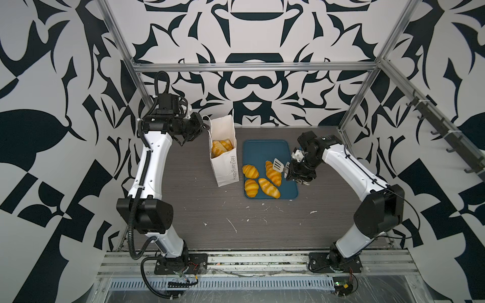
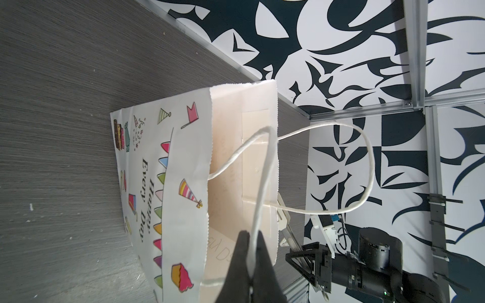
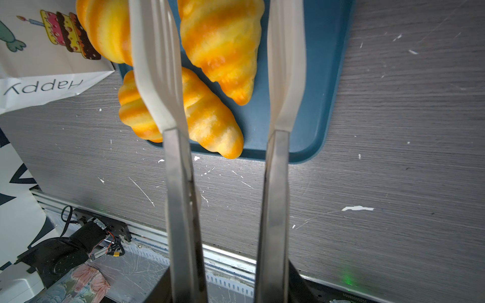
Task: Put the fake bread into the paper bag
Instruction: 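Lower the tongs around the large croissant and close the right gripper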
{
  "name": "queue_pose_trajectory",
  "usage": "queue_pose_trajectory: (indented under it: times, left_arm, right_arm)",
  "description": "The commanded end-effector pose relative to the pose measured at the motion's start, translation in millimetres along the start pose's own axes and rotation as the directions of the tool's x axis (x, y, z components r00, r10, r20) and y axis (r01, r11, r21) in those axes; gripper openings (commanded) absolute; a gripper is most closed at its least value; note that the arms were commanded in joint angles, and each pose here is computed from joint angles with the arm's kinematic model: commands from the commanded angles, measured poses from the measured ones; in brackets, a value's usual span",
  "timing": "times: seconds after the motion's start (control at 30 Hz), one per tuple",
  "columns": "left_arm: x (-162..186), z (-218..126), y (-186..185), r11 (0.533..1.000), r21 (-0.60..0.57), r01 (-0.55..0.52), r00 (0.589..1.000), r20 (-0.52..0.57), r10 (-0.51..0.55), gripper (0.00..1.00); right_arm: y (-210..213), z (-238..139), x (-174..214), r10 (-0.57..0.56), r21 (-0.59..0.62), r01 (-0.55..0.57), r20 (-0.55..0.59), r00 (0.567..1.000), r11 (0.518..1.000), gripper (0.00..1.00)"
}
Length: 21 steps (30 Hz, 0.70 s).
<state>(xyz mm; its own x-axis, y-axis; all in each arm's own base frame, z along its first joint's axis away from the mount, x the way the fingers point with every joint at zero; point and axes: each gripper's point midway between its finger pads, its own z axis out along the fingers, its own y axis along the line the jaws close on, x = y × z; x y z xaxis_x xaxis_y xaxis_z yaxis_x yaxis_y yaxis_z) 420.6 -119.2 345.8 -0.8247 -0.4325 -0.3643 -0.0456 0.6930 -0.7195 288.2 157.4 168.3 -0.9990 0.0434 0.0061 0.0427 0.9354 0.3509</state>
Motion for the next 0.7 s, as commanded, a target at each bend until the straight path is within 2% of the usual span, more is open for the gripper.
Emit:
queue_pose_trajectory:
  times: [0.0, 0.67]
  left_arm:
    - [3, -3, -1, 1.0, -0.002, 0.0, 1.0, 0.002, 0.0, 0.0]
    - [2, -9, -5, 1.0, -0.005, -0.017, 1.0, 0.005, 0.017, 0.0]
  right_arm:
    - [5, -5, -2, -0.001, -0.03, 0.002, 0.018, 1.0, 1.0, 0.48]
    - [8, 15, -15, 0.013, -0.037, -0.013, -0.023, 1.0, 0.999, 0.48]
